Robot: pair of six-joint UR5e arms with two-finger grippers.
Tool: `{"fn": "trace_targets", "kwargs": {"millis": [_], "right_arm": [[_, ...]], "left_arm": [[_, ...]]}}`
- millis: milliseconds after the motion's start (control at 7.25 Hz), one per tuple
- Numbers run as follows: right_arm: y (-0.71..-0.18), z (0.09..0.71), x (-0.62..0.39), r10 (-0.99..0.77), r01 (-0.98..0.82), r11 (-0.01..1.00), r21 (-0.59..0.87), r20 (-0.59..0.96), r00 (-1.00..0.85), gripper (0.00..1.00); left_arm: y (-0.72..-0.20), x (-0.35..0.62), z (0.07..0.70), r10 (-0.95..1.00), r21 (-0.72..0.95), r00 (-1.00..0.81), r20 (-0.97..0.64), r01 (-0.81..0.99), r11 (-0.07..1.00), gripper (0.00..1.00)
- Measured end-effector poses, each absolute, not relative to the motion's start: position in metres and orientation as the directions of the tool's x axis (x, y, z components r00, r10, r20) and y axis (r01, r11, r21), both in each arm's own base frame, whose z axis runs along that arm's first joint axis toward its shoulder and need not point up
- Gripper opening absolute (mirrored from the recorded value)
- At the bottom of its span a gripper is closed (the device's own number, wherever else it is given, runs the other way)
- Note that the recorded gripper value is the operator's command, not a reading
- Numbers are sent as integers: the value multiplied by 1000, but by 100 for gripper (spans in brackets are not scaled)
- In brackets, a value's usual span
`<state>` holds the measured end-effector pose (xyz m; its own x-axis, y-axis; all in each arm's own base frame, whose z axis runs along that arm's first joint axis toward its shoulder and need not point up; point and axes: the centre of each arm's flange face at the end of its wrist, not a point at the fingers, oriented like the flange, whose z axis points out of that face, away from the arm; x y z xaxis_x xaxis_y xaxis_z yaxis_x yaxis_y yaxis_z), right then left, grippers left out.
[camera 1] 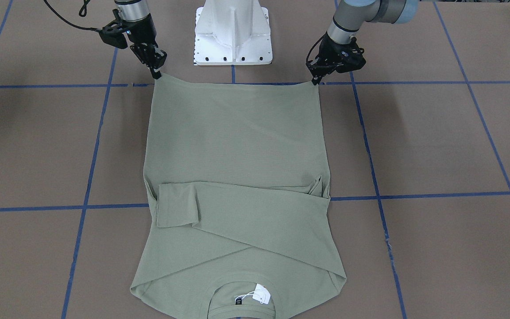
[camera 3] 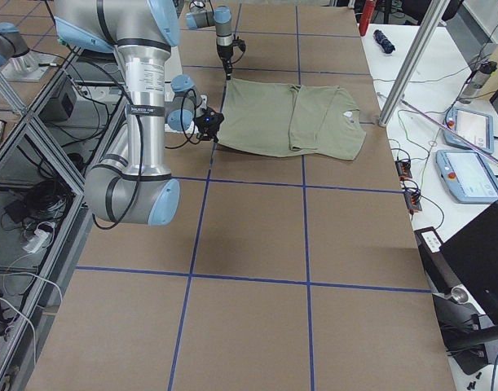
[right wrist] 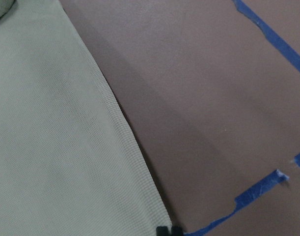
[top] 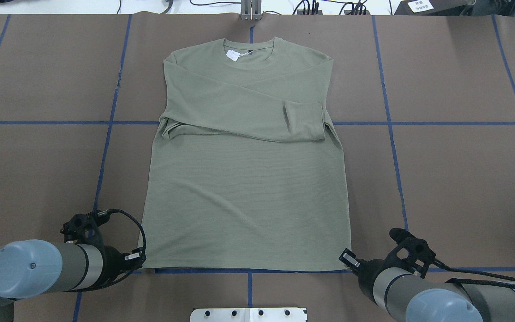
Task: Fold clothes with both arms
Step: 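Grasp both hem corners nearest the robot with the left and right grippers, then lift the hem with both grippers and fold it toward the collar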
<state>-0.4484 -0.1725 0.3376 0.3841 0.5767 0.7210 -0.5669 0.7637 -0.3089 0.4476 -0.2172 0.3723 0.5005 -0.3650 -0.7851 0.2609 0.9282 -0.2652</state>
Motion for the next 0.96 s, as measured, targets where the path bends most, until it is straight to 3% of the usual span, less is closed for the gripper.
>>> {"fn": "trace_targets", "kwargs": {"millis": [689, 965], "right_arm": [[-133, 318, -405, 548, -462, 815, -349, 724, 420, 0], [-141, 302, -385, 554, -462, 808, -365, 736, 389, 0]], "left_arm": [[-172, 414, 320, -430, -385, 460, -777, 194, 902, 0], [-166, 382, 285, -440, -407, 411, -799, 170, 898, 0]]}}
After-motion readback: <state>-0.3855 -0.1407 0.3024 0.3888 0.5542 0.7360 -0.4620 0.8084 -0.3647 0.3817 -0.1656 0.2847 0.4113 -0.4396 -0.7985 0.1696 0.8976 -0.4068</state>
